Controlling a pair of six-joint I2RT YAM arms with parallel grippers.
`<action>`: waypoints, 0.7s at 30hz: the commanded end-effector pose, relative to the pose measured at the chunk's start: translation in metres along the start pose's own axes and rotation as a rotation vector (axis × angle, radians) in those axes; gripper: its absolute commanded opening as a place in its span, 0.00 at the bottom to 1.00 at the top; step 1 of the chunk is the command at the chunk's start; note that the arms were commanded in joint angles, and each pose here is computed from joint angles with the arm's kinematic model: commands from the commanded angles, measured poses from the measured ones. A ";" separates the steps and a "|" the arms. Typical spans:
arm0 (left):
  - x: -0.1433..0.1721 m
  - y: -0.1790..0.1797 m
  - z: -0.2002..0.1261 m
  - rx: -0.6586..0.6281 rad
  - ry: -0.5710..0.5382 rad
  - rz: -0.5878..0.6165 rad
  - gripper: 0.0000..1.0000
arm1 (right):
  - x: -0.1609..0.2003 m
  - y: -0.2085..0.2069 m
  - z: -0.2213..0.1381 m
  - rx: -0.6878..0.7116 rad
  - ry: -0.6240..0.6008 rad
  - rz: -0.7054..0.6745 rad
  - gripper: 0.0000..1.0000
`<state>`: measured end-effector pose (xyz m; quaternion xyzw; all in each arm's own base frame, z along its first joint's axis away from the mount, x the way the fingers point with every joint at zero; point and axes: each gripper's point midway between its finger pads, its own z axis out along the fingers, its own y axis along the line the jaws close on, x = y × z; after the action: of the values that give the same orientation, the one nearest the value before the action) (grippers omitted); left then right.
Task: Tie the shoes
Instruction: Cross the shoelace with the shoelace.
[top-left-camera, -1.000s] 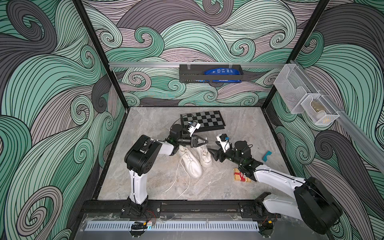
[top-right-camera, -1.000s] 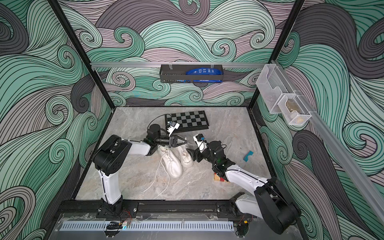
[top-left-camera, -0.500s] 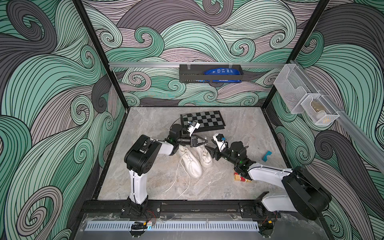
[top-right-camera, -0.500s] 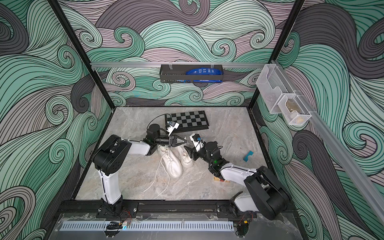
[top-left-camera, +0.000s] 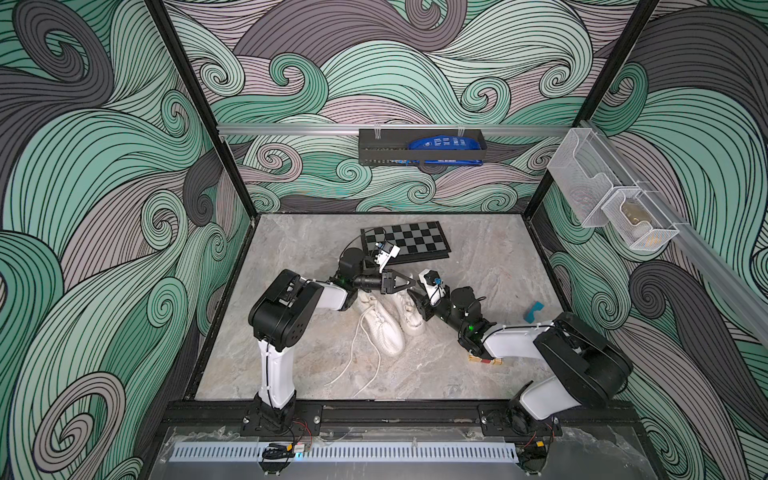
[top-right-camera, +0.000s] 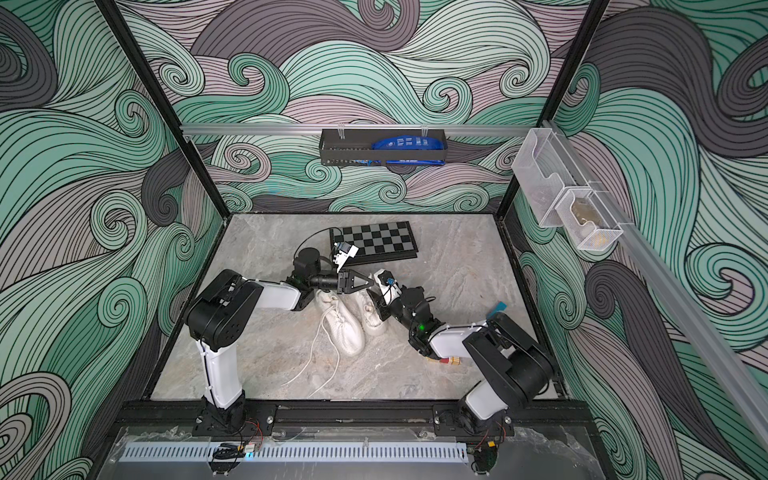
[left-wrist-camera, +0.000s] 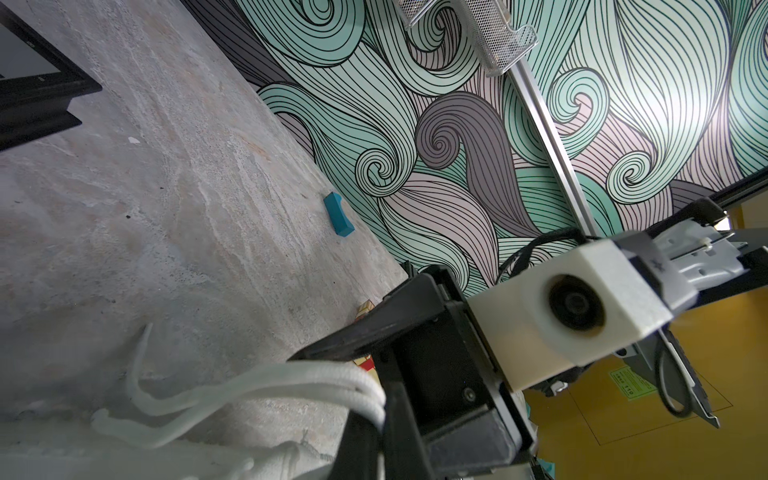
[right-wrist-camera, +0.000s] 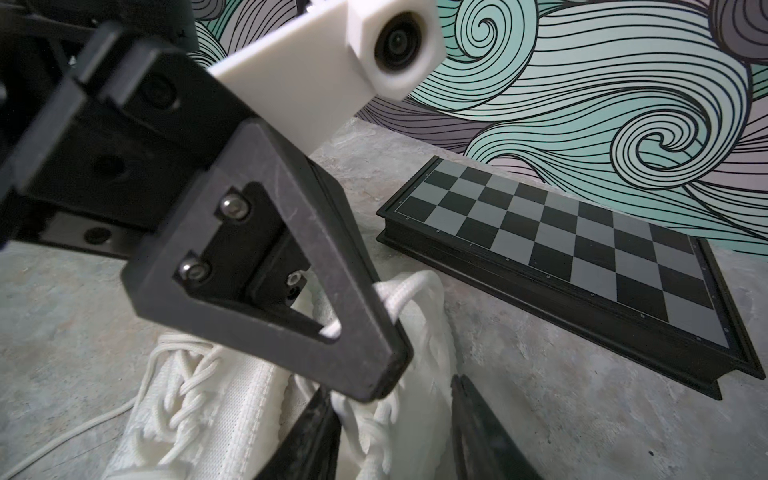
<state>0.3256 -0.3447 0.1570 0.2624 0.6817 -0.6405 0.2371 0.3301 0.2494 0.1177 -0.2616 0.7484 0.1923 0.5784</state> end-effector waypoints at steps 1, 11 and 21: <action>-0.006 -0.006 -0.002 0.011 -0.008 0.040 0.00 | -0.017 -0.007 0.007 0.051 -0.073 -0.019 0.45; -0.004 -0.005 -0.002 0.012 0.006 0.031 0.00 | -0.008 -0.009 0.029 0.057 -0.050 -0.070 0.45; 0.003 0.000 0.000 -0.002 0.062 0.032 0.04 | 0.001 -0.013 0.038 0.062 -0.008 -0.059 0.24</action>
<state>0.3295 -0.3423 0.1479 0.2597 0.6951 -0.6284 0.2337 0.3568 0.2644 0.0971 -0.2819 0.7444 0.1604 0.5837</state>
